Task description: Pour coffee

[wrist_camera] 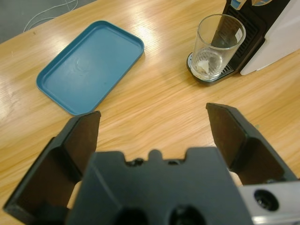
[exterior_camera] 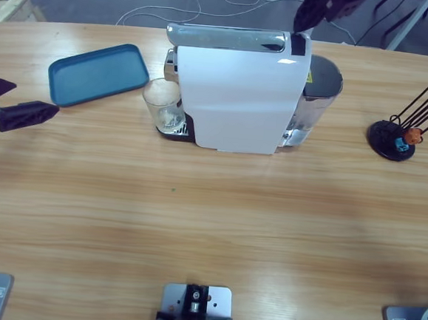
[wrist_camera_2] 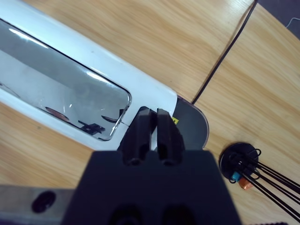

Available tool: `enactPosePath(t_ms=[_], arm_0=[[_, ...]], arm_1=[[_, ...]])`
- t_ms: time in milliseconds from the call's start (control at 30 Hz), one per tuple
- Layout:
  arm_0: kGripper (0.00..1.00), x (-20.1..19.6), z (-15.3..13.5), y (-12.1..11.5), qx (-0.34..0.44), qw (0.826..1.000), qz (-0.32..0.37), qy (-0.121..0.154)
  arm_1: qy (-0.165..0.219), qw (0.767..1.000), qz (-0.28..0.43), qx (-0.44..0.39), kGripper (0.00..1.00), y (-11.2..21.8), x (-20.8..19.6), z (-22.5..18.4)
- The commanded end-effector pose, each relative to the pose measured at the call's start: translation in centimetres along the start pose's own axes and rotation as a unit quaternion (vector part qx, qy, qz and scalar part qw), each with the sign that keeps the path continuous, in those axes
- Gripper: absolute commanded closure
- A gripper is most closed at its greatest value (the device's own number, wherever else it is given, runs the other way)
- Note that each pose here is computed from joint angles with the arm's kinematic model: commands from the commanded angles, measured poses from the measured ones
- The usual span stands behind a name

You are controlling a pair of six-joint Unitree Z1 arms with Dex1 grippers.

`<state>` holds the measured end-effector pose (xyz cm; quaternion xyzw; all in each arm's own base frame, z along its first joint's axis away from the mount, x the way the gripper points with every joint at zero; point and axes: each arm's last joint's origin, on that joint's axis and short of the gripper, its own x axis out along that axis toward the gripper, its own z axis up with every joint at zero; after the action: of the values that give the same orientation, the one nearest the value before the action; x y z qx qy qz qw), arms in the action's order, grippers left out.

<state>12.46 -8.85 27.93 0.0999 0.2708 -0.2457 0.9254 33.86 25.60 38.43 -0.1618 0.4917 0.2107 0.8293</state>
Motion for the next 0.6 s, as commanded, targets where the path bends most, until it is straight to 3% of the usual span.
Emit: enactPosePath(t_ms=[33, 233, 300, 500, 533, 567, 600], arm_0=[[0.032, 0.8, -0.8, -0.1, -0.001, 1.000, 0.005, 0.022], [0.032, 1.0, -0.9, -0.1, -0.001, 1.000, 0.006, 0.026], [0.032, 1.0, -0.9, -0.1, -0.001, 1.000, 0.005, 0.026], [0.027, 1.3, -0.8, -0.2, 0.000, 1.000, 0.005, 0.030], [0.027, 1.3, -0.8, -0.2, 0.000, 1.000, 0.005, 0.031], [0.025, 1.4, -0.9, -0.2, 0.000, 0.999, 0.005, 0.032], [0.023, 1.5, -0.9, -0.2, 0.000, 0.999, 0.005, 0.034]], arm_1=[[0.027, 1.000, -0.011, -0.008, 1.000, 0.5, 1.7, -0.2], [0.041, 0.999, -0.007, -0.013, 1.000, 1.2, 2.4, -0.6], [0.028, 1.000, -0.008, -0.010, 1.000, 1.2, 1.3, -0.5], [-0.117, 0.993, -0.002, 0.009, 1.000, -0.4, -9.3, -2.2], [-0.134, 0.991, 0.002, 0.011, 0.790, -0.6, -10.5, -3.2], [-0.143, 0.990, 0.007, 0.013, 0.388, -0.8, -11.5, -4.3], [-0.142, 0.990, 0.008, 0.014, 0.222, -1.0, -11.9, -5.1]])
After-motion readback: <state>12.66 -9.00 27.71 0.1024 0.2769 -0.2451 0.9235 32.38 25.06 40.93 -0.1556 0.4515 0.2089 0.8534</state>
